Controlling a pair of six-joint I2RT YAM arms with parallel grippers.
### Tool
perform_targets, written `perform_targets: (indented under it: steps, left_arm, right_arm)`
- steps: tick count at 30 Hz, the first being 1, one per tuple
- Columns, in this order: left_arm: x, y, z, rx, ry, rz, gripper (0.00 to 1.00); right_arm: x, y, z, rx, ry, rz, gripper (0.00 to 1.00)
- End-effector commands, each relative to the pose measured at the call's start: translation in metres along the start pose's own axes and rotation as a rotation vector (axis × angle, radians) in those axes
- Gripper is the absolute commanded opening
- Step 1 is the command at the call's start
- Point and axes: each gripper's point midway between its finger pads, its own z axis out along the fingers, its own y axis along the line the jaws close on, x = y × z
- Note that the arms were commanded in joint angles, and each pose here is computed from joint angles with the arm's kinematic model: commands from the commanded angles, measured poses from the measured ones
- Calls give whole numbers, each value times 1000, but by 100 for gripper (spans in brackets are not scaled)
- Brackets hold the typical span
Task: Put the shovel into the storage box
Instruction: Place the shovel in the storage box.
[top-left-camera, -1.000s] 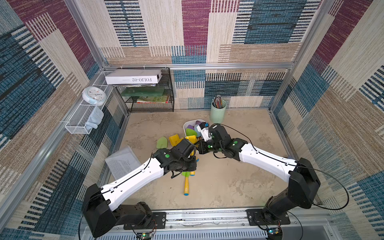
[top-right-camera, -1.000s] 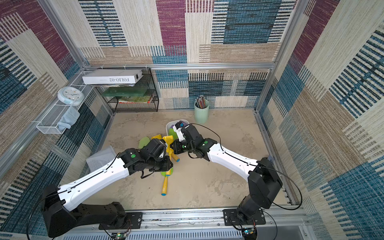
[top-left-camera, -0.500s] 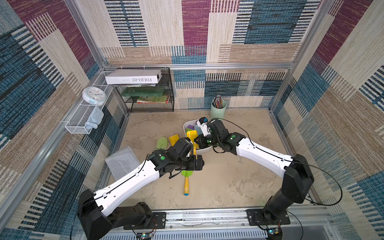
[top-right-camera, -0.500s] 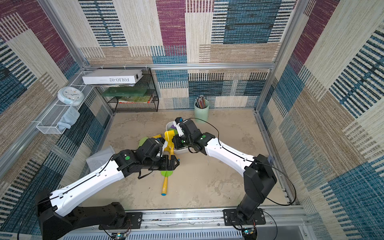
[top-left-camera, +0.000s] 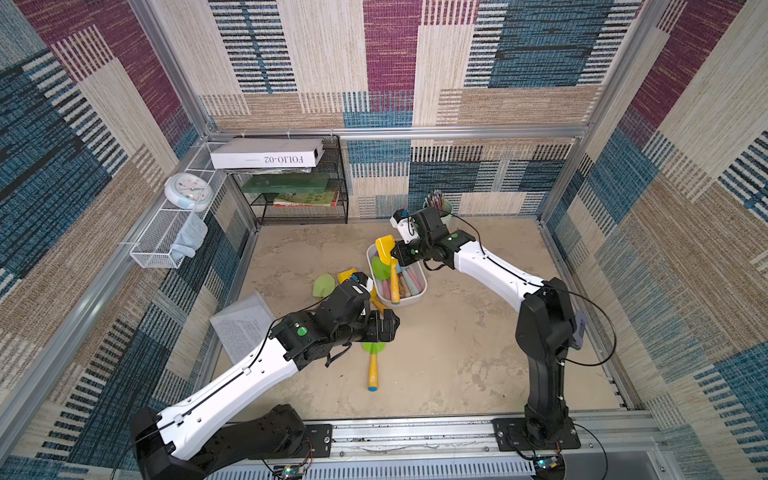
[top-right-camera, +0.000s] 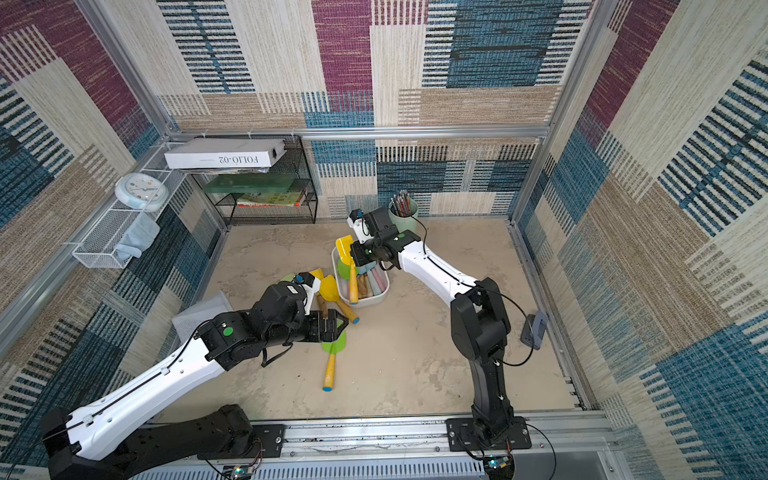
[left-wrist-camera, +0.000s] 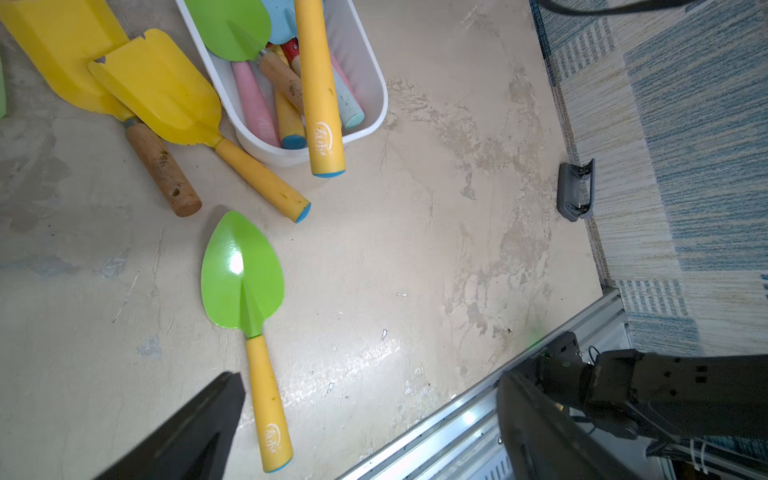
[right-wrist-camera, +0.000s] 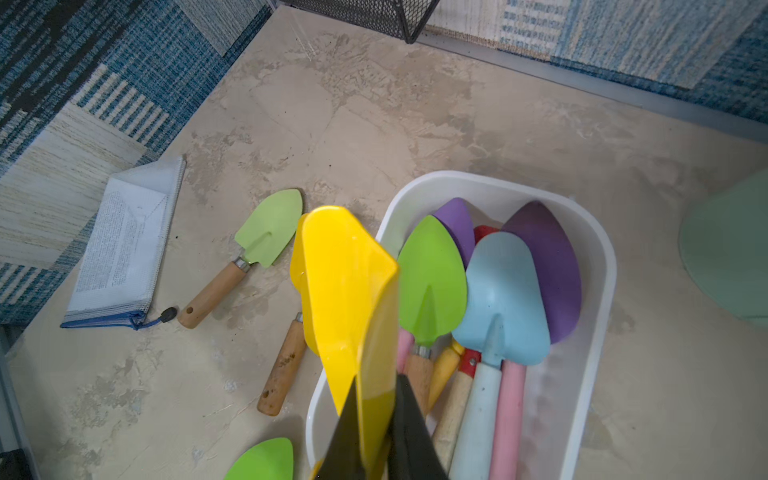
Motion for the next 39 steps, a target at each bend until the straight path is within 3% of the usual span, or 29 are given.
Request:
perform_targets:
  steps: [1,10,21,39]
  left_arm:
    - [-7,2,2,-6,-37,9,99]
    - [-10,10,8,-1,-51,-24,99]
    - [-11,13,11,8,-39,-52,99]
    - [-8,15,15,0,-5,-56,99]
  right_arm:
    - [-1,-8,11,-24,26,-57,0]
    - [-4,-34,42,-34,44,-53,0]
    - [16,-32,70,-118,91,-17,0]
    - [37,-41,98,-121,146,34,0]
